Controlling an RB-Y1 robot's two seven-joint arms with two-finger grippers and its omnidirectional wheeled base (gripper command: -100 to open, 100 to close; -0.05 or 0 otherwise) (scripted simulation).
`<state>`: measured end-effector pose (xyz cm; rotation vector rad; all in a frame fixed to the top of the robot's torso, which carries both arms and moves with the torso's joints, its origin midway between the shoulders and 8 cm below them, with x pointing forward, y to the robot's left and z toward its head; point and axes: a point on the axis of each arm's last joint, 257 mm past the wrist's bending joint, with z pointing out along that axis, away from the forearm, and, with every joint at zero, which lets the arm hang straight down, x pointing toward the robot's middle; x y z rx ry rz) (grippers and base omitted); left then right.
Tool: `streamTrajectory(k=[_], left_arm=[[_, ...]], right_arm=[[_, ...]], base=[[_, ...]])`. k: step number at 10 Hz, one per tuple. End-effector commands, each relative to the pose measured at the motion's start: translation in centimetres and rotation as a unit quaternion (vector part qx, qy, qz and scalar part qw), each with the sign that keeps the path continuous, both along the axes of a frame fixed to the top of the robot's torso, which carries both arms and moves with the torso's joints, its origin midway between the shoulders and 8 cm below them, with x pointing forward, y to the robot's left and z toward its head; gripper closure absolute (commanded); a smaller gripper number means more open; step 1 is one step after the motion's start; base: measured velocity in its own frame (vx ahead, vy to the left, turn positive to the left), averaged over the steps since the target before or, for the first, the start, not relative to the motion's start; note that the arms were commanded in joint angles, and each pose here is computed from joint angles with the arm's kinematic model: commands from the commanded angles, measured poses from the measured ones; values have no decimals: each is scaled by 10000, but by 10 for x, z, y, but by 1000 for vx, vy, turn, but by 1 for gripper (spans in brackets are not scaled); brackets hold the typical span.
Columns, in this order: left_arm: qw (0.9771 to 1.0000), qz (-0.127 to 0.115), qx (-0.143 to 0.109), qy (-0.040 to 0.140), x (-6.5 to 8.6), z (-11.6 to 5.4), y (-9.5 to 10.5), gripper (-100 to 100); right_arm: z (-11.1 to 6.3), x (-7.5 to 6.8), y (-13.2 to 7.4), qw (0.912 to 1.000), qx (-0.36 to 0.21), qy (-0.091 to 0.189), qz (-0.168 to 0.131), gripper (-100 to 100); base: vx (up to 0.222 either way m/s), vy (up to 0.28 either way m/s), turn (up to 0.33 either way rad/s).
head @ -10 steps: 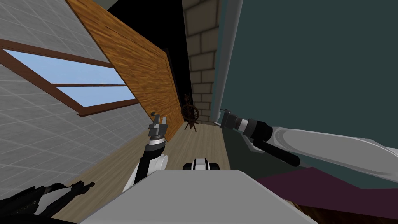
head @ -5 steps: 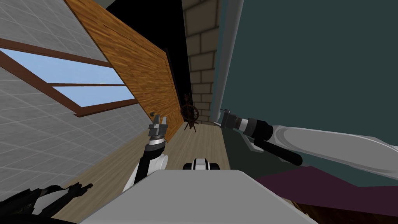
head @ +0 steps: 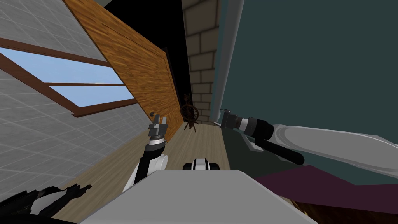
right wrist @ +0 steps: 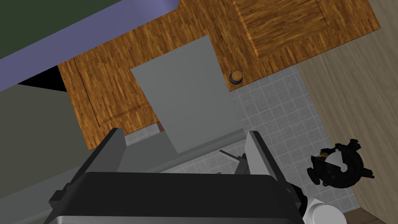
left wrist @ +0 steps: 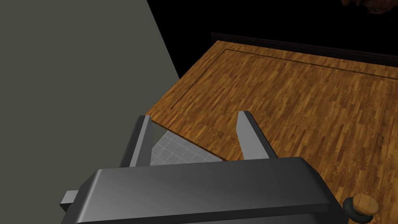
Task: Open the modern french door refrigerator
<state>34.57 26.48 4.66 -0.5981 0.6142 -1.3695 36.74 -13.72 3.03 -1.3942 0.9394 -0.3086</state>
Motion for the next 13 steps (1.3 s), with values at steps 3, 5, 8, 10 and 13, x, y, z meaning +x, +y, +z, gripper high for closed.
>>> streamTrajectory(k=[3, 5, 8, 10, 13], left_arm=[[10000, 0, 0, 0, 0, 0, 0, 0], [10000, 0, 0, 0, 0, 0, 0, 0], [10000, 0, 0, 0, 0, 0, 0, 0], [10000, 0, 0, 0, 0, 0, 0, 0], [10000, 0, 0, 0, 0, 0, 0, 0]], right_arm=[[23, 4, 4, 9997, 51, -228, 27, -100], [23, 4, 4, 9997, 51, -228, 27, -100], [22, 4, 4, 9997, 52, -223, 26, -100], [28, 5, 6, 9997, 56, -228, 58, -100], [27, 5, 6, 9997, 57, -212, 55, -100]], base=[[-4, 15, -28], [0, 0, 0], [1, -5, 1], [-4, 7, -24], [4, -4, -8]])
